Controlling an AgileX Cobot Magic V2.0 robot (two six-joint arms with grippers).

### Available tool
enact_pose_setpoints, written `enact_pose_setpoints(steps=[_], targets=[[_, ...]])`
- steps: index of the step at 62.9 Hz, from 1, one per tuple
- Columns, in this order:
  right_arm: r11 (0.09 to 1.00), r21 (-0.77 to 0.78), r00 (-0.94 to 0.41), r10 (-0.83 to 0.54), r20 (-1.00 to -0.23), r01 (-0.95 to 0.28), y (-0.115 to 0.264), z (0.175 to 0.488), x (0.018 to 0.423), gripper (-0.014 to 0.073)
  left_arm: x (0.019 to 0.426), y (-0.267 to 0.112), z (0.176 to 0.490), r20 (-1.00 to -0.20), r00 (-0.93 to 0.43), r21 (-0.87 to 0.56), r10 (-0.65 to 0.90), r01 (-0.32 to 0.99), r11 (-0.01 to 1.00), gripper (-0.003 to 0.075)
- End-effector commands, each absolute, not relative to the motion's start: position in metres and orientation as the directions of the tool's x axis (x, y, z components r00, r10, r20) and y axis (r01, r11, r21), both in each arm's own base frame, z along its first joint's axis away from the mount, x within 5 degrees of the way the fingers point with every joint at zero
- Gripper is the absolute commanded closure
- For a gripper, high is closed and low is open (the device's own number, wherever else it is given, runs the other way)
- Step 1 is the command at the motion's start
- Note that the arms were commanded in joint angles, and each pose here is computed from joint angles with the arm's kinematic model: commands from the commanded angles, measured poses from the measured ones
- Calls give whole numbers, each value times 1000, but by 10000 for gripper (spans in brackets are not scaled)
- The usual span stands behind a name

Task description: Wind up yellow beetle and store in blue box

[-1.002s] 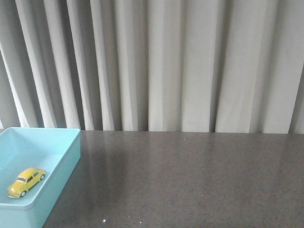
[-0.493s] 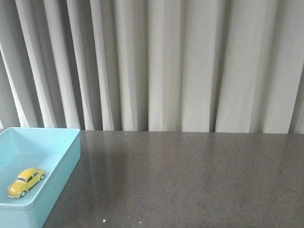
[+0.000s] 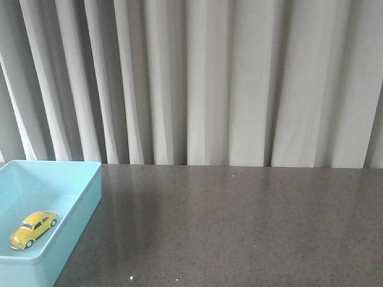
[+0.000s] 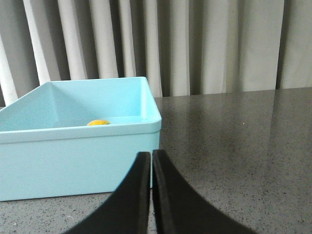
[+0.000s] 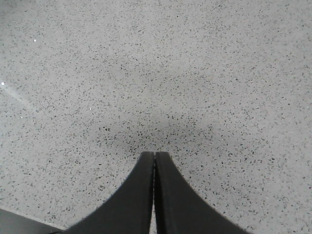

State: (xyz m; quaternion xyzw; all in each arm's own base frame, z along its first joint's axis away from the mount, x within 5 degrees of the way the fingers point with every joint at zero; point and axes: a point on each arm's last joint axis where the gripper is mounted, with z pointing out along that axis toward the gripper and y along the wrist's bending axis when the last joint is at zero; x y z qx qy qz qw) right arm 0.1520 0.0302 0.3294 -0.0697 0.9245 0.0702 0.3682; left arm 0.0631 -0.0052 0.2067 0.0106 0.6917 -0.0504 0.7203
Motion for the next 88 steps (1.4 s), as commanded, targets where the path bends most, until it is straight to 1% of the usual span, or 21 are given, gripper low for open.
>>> enact_pose_setpoints(steps=[1,10,23,67,69,71,75,82,88], targets=[[980,76,-658,-65,-750,-183,30,342,154,602,59,-4,215,-987,132,-78,-89,87,993,727],[980,76,-658,-65,-750,-183,30,342,154,602,53,-4,216,-981,172,-80,-94,89,993,727],[980,76,-661,-65,-748,-183,30,342,154,602,54,-4,212,-988,121,-80,-90,88,993,727],[980,77,-660,-65,-748,-184,30,341,154,602,54,-4,212,-988,121,-80,-90,88,993,727],[980,71,-648,-67,-759,-186,29,342,151,602,54,-4,212,-988,121,-80,-90,88,993,727],[982,29,-625,-97,-775,-188,26,342,148,602,54,-4,212,-988,121,-80,-90,88,993,727],[986,15,-577,-83,-813,-163,21,340,141,602,54,-4,212,-988,121,-80,-90,88,993,727],[996,-4,-412,-38,-910,-84,9,331,125,602,54,-4,212,-988,121,-80,-90,88,993,727],[1000,-8,-250,-10,-968,-11,1,311,106,602,54,-4,212,-988,121,-80,-90,88,993,727]])
